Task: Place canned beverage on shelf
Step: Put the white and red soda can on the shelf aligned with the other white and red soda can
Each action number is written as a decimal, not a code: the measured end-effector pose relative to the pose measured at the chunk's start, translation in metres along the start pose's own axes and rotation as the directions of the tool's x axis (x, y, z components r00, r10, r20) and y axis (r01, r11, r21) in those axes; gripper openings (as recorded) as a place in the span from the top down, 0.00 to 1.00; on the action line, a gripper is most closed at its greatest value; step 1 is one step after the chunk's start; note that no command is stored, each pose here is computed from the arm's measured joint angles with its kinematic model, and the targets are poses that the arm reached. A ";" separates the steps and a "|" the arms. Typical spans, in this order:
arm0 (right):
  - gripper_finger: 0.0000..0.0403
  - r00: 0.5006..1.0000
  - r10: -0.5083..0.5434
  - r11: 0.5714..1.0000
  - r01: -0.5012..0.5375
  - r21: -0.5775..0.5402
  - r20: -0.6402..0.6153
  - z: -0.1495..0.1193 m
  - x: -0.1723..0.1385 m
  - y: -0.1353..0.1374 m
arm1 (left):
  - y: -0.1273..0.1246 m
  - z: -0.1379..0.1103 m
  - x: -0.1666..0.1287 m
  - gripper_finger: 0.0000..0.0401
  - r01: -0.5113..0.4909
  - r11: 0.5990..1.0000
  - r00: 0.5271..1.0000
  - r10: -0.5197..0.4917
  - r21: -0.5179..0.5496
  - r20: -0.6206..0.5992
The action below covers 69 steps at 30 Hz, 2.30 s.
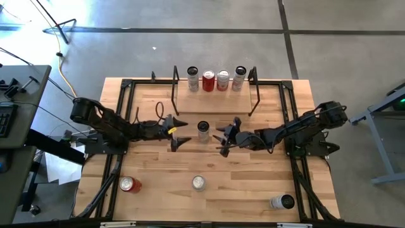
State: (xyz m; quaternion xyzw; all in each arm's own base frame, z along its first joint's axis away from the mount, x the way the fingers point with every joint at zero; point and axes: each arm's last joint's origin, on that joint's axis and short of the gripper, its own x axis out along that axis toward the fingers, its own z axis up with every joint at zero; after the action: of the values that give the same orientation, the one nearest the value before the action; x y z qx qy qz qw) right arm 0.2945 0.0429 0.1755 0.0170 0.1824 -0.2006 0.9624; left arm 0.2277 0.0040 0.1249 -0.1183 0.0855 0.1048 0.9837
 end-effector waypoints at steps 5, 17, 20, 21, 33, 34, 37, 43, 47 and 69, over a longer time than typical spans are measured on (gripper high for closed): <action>0.35 1.000 0.010 0.996 -0.013 0.085 0.026 0.003 0.000 0.001 | 0.003 0.002 -0.007 0.02 0.002 1.000 0.999 -0.001 -0.009 0.035; 0.18 0.985 0.026 1.000 -0.028 0.006 0.170 0.008 0.013 0.003 | 0.004 0.002 -0.009 0.02 0.000 1.000 0.999 0.000 -0.018 0.035; 0.18 0.979 -0.011 1.000 0.010 0.006 0.202 0.005 0.020 0.003 | 0.004 0.002 -0.009 0.02 0.000 1.000 0.999 0.001 -0.018 0.035; 0.18 0.977 -0.026 1.000 0.024 0.014 0.213 0.004 0.022 0.002 | 0.004 0.002 -0.009 0.02 0.000 1.000 0.999 0.001 -0.018 0.035; 0.18 0.972 -0.001 0.999 -0.011 0.052 0.234 0.006 0.047 -0.001 | 0.004 0.002 -0.009 0.02 0.000 1.000 0.999 0.000 -0.018 0.035; 0.18 0.972 0.002 0.998 -0.015 0.053 0.235 0.008 0.049 0.000 | 0.004 0.002 -0.009 0.02 0.000 1.000 0.999 0.000 -0.018 0.035; 0.18 0.971 -0.001 0.998 -0.013 0.054 0.238 0.012 0.056 0.004 | 0.004 0.002 -0.009 0.02 0.000 1.000 0.999 0.000 -0.019 0.035; 0.18 0.978 -0.063 0.997 0.052 0.057 0.198 0.015 0.066 0.009 | 0.004 0.002 -0.009 0.02 0.001 1.000 0.999 0.000 -0.020 0.035; 0.23 0.974 -0.104 0.993 0.092 0.072 0.202 0.017 0.067 0.008 | 0.004 0.002 -0.009 0.02 0.001 1.000 0.999 -0.001 -0.027 0.034; 0.41 0.985 0.041 0.979 -0.007 -0.202 0.167 0.063 0.022 -0.008 | 0.003 0.002 -0.009 0.02 0.024 0.999 0.999 -0.024 -0.026 0.029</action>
State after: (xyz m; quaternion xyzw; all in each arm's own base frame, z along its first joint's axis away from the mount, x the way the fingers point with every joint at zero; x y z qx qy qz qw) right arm 0.3319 0.0202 0.2262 -0.0949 0.1188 -0.1703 0.9736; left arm 0.2186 0.0061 0.1273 -0.1307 0.0688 0.0958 0.9844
